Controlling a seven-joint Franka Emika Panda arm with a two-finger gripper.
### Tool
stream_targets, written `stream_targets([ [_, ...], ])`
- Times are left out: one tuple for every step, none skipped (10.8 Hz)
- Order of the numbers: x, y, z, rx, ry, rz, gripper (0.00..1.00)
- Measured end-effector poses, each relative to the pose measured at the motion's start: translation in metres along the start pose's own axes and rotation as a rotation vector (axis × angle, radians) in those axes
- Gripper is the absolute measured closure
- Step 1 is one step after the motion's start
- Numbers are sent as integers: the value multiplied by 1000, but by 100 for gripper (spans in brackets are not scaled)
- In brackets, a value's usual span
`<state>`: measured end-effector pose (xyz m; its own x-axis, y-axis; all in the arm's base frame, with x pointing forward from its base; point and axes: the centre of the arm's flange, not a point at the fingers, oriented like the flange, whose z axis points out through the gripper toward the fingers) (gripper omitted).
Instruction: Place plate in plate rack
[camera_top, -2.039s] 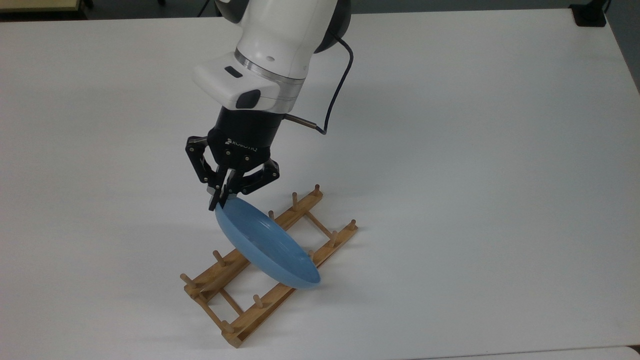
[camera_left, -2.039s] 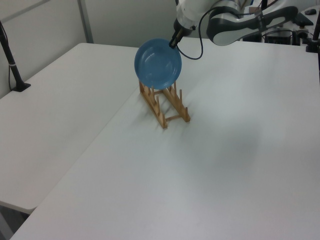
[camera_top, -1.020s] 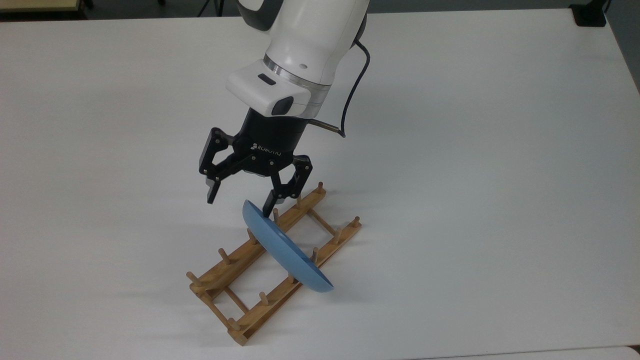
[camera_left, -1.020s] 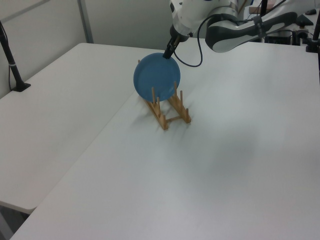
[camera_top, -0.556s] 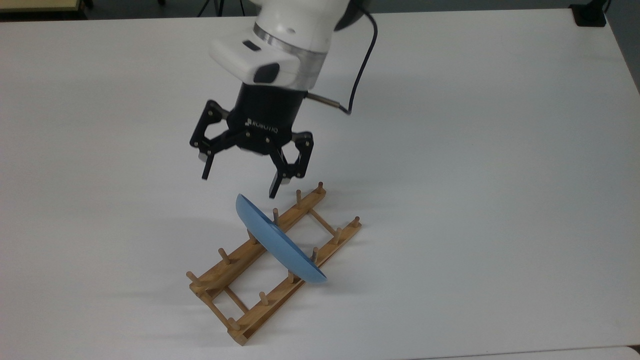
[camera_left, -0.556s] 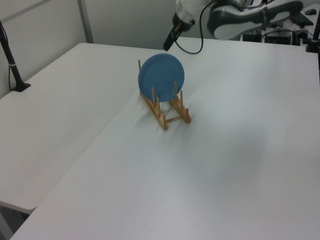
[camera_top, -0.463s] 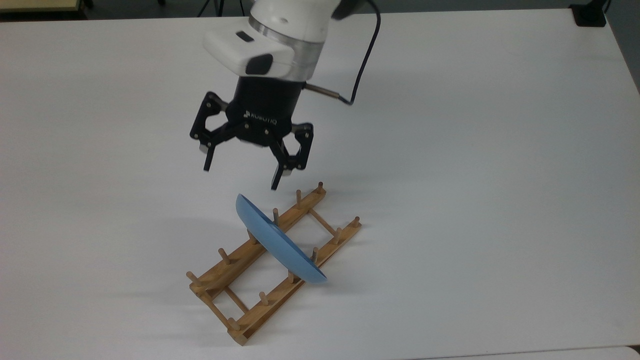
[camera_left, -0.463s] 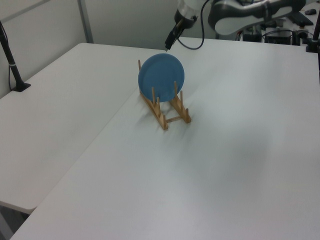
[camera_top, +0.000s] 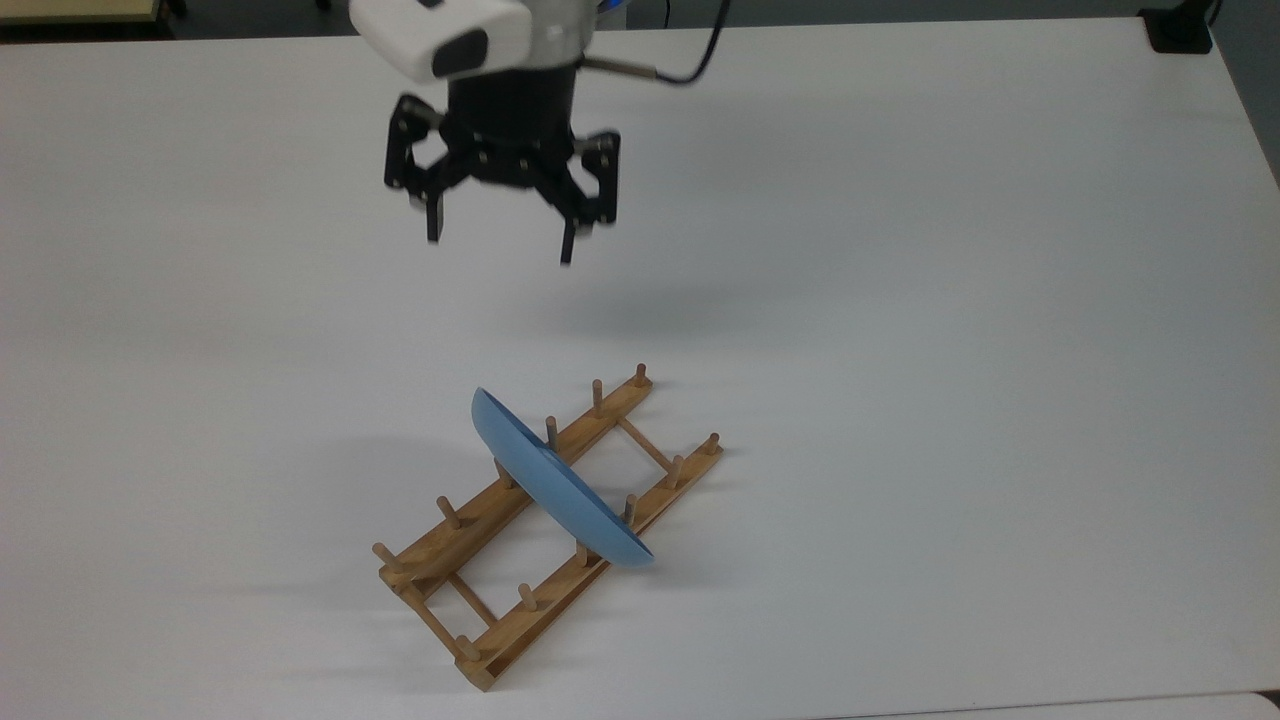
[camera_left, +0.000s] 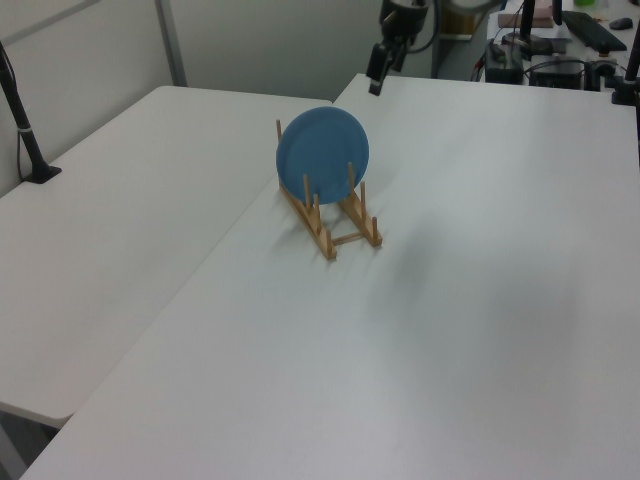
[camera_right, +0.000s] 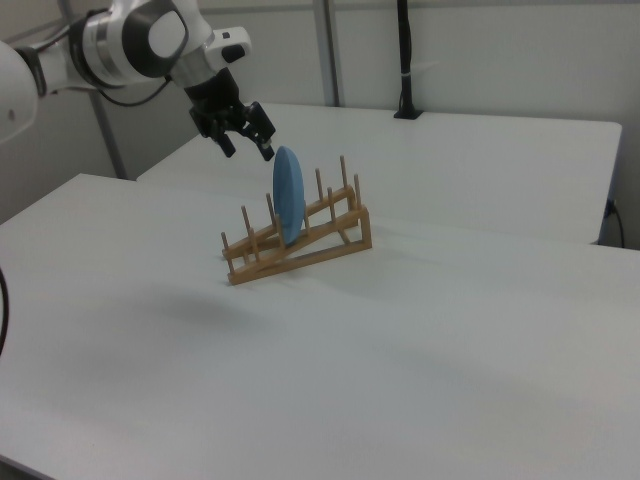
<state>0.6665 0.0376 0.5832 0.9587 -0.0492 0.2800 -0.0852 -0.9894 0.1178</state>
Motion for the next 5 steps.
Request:
stream_targets([
  [-12, 9, -10, 31, -43, 5, 0],
  [-27, 17, -19, 58, -93, 19, 0],
  [-46, 24, -28, 67, -155, 23, 0],
  [-62, 27, -37, 68, -203, 15, 0],
  [-72, 28, -46, 67, -223, 9, 0],
])
